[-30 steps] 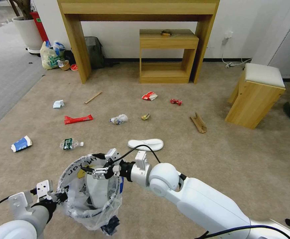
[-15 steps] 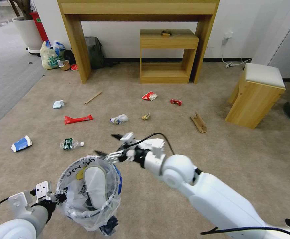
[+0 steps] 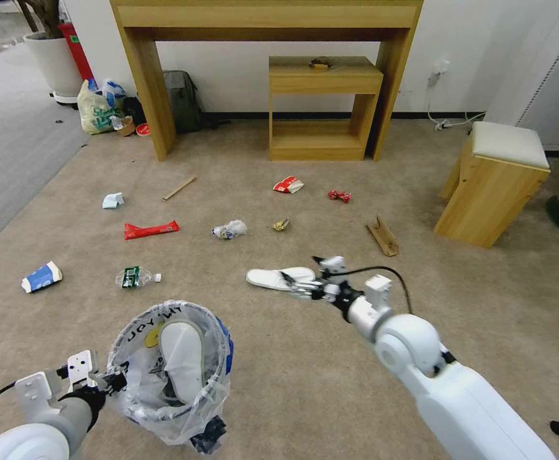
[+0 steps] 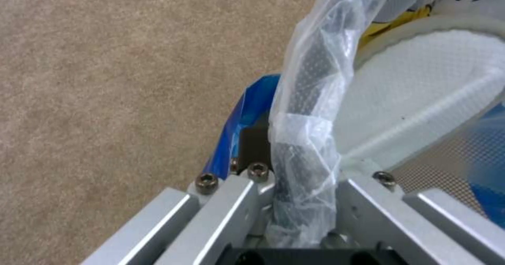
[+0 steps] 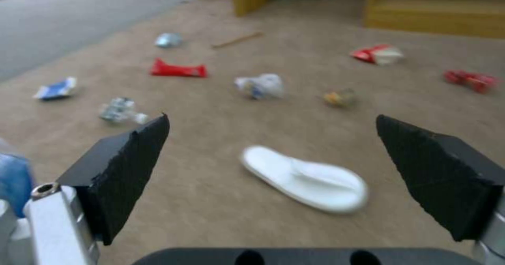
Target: Pick up the trash bin and place the garbage on the floor into it.
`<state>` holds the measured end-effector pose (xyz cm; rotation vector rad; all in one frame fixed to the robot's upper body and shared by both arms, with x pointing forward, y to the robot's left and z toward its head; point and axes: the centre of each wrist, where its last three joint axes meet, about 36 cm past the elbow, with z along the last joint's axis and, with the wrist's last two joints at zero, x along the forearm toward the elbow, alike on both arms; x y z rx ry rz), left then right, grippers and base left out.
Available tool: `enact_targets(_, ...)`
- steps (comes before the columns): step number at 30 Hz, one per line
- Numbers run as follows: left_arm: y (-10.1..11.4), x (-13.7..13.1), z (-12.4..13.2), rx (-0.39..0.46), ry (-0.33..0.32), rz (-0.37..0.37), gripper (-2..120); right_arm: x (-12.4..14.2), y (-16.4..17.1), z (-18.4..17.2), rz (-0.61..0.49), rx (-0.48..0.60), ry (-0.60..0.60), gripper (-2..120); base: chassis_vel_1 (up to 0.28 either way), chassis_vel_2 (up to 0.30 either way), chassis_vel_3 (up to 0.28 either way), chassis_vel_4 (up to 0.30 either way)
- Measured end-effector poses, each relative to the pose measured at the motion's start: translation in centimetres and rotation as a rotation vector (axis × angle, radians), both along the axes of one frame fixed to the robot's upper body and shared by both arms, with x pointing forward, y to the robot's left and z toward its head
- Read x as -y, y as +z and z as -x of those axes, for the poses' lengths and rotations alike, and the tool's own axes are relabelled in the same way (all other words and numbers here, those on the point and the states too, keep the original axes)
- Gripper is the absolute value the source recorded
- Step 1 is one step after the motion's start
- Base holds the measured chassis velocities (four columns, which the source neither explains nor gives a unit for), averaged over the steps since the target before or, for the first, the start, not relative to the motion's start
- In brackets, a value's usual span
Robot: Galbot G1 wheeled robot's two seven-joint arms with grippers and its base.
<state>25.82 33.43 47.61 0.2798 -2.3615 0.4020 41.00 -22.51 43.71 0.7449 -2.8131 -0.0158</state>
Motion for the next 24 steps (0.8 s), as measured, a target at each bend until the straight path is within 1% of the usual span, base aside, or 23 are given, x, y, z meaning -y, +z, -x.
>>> enact_targets(2, -0.1, 0.0, 0.0, -0.001, 0.0, -0.002, 0, 0.4, -0.3, 0.4, 0.005, 0.0, -0.017, 100, 0.0, 0.0, 0.0, 0.0)
enact_targets(5, -0.5, -0.2, 0.2, -0.002, 0.0, -0.005, 0, 1.6, -1.8, 2.7, 0.023, -0.013, -0.098, 100, 0.0, 0.0, 0.0, 0.0)
enact_targets(6, -0.5, -0.2, 0.2, -0.002, 0.0, -0.005, 0, 1.6, -1.8, 2.7, 0.023, -0.013, -0.098, 100, 0.0, 0.0, 0.0, 0.0)
enact_targets(9, -0.6, -0.4, 0.4, -0.003, -0.002, -0.006, 0, 1.6, -2.8, 4.4, -0.016, -0.034, -0.17, 100, 0.0, 0.0, 0.0, 0.0)
enact_targets(10, -0.6, -0.4, 0.4, -0.003, -0.002, -0.006, 0, 1.6, -2.8, 4.4, -0.016, -0.034, -0.17, 100, 0.0, 0.0, 0.0, 0.0)
enact_targets(12, -0.6, -0.6, 0.5, -0.004, -0.003, -0.009, 0, 1.7, -2.9, 5.2, -0.037, -0.025, -0.215, 100, 0.0, 0.0, 0.0, 0.0)
enact_targets(17, -0.6, -0.7, 0.6, -0.003, -0.007, -0.009, 0, 2.3, -2.1, 6.2, -0.049, -0.007, -0.252, 100, 0.0, 0.0, 0.0, 0.0)
enact_targets(24, -0.7, -0.7, 0.6, 0.0, -0.015, -0.012, 0, 2.9, -2.0, 6.6, -0.053, 0.011, -0.269, 100, 0.0, 0.0, 0.0, 0.0)
